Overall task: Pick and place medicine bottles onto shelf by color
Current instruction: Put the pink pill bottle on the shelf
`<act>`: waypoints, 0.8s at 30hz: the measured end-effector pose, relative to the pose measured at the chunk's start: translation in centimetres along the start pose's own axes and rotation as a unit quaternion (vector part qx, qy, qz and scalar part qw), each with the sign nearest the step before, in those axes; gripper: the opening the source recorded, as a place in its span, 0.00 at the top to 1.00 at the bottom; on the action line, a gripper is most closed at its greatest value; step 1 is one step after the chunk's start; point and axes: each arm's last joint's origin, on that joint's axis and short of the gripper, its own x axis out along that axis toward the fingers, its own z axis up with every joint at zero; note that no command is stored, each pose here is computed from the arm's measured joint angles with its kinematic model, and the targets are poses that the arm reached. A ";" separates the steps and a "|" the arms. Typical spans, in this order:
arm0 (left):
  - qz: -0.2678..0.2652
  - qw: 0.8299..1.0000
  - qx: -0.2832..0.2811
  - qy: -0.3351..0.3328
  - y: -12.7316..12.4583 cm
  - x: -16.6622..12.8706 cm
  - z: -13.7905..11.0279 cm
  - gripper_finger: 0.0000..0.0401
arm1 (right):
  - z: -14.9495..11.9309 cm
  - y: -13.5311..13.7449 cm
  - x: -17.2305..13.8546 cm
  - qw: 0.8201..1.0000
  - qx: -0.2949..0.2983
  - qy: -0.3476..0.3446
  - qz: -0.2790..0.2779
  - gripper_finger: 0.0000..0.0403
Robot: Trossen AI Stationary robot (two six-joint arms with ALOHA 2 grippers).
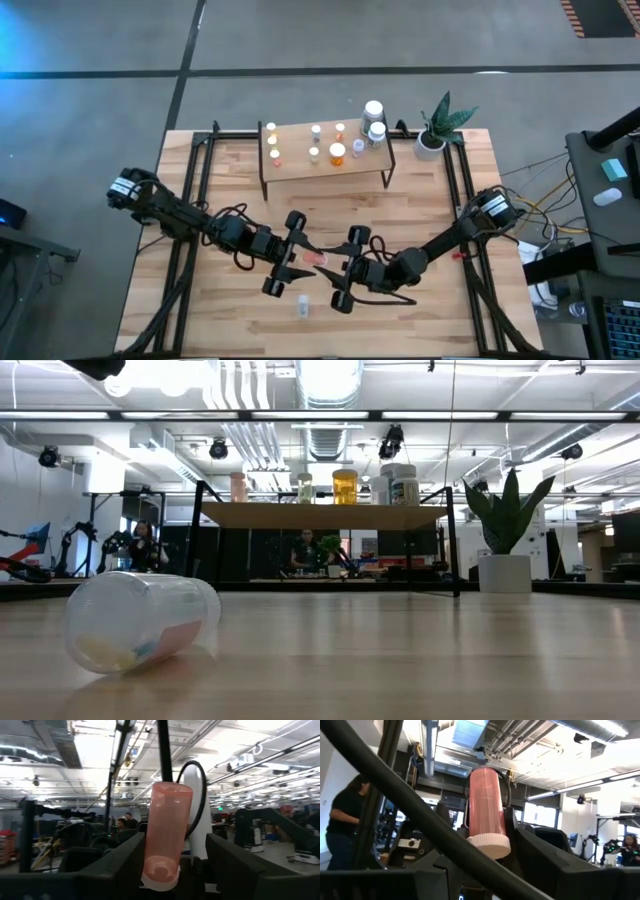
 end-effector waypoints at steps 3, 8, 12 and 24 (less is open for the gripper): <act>0.014 1.000 0.010 0.003 0.1 -0.3 0.1 0.51 | 0.0 -0.1 0.0 1.000 -0.001 0.002 -0.003 0.62; 0.017 1.000 0.011 0.005 0.1 -0.4 0.2 0.51 | 0.0 -0.1 0.1 1.000 -0.001 0.002 -0.003 0.61; 0.011 1.000 0.008 0.003 0.1 -0.4 0.5 0.51 | 0.0 -0.1 0.1 1.000 -0.005 0.004 -0.007 0.62; -0.006 1.000 0.011 -0.008 -0.1 -0.5 1.1 0.51 | 0.1 0.0 0.0 1.000 -0.008 0.002 -0.005 0.63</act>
